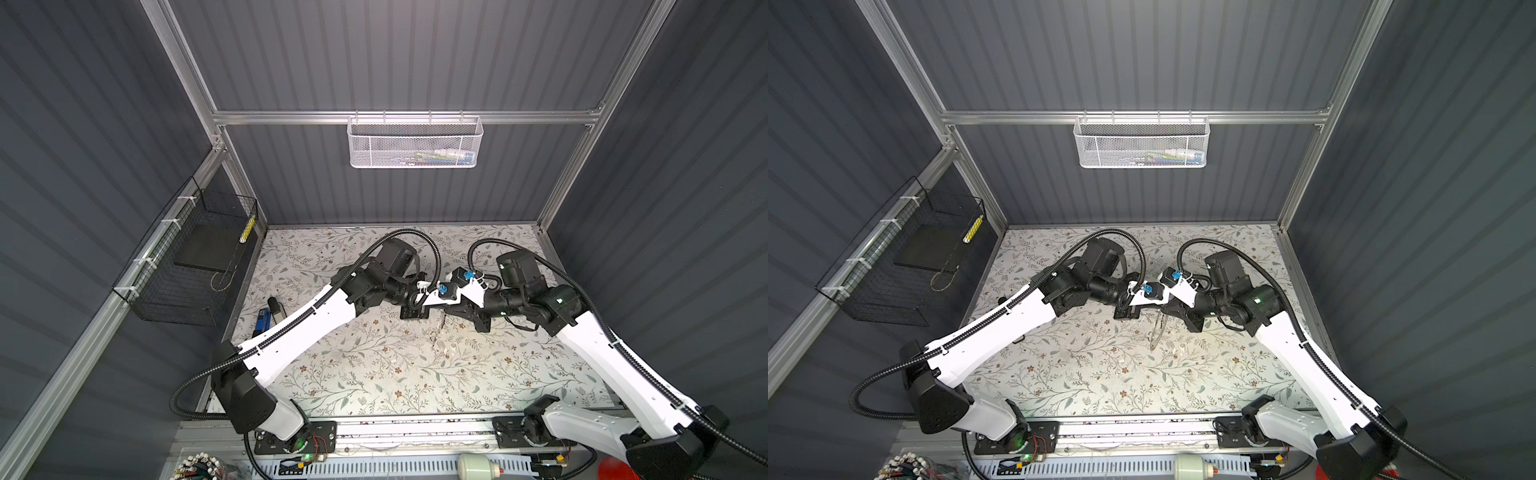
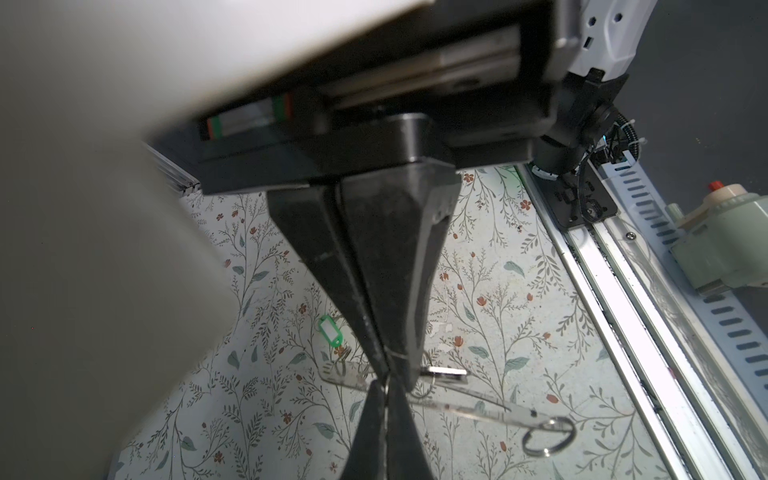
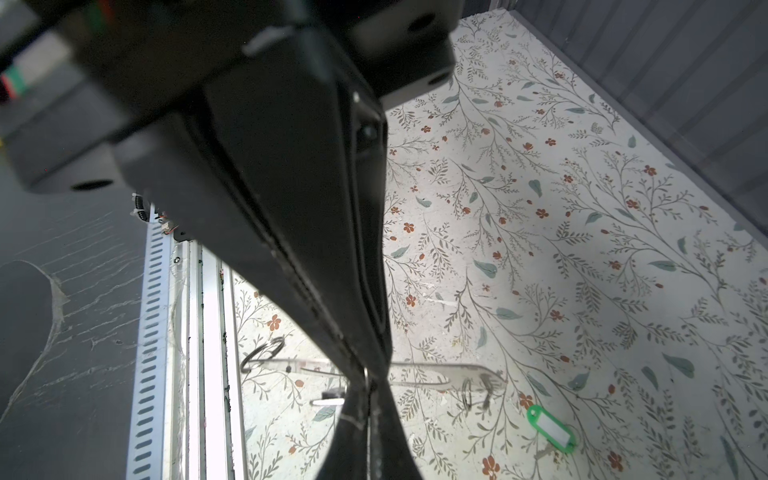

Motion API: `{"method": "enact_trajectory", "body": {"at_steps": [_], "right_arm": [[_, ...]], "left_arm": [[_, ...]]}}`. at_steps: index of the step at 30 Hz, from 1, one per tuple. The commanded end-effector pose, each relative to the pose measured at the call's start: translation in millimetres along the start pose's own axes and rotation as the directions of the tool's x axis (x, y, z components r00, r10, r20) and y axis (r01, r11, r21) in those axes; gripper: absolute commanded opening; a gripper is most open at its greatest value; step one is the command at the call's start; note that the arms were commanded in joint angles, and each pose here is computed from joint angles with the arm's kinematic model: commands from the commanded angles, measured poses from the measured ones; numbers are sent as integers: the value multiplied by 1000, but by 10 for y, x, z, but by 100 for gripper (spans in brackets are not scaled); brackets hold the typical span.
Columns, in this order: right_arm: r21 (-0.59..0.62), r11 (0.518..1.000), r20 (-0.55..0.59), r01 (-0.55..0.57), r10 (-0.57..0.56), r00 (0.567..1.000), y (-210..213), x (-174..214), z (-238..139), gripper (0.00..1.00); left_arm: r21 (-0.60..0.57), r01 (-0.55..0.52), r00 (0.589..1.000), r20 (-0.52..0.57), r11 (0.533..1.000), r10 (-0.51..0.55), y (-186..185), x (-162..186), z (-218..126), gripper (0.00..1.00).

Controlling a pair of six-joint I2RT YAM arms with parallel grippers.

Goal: Put the keys on the keyring

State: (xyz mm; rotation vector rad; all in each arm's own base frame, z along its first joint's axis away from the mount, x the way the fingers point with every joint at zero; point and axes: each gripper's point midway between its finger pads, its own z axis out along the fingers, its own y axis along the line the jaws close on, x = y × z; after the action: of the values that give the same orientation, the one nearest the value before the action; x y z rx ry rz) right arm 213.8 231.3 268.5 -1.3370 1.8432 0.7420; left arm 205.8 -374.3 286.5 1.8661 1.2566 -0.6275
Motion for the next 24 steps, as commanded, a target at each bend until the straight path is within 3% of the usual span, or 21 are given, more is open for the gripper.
{"method": "enact_trajectory", "body": {"at_steps": [1,7,11,24], "right_arm": [[28,999,56,46,-47,997,-2,-134,-69,9],[141,990,24,18,-21,999,-164,8,-86,30],[204,979,58,-17,5,998,-233,6,-164,39],[288,953,112,-96,66,991,-253,101,-301,48]], "left_arm": [[27,16,1000,1,1000,-16,-19,-6,38,0],[-53,76,995,72,996,-72,67,-80,10,0],[-94,139,984,129,986,-126,82,-57,29,0],[-237,244,933,321,940,-161,174,-182,-189,0]]}}
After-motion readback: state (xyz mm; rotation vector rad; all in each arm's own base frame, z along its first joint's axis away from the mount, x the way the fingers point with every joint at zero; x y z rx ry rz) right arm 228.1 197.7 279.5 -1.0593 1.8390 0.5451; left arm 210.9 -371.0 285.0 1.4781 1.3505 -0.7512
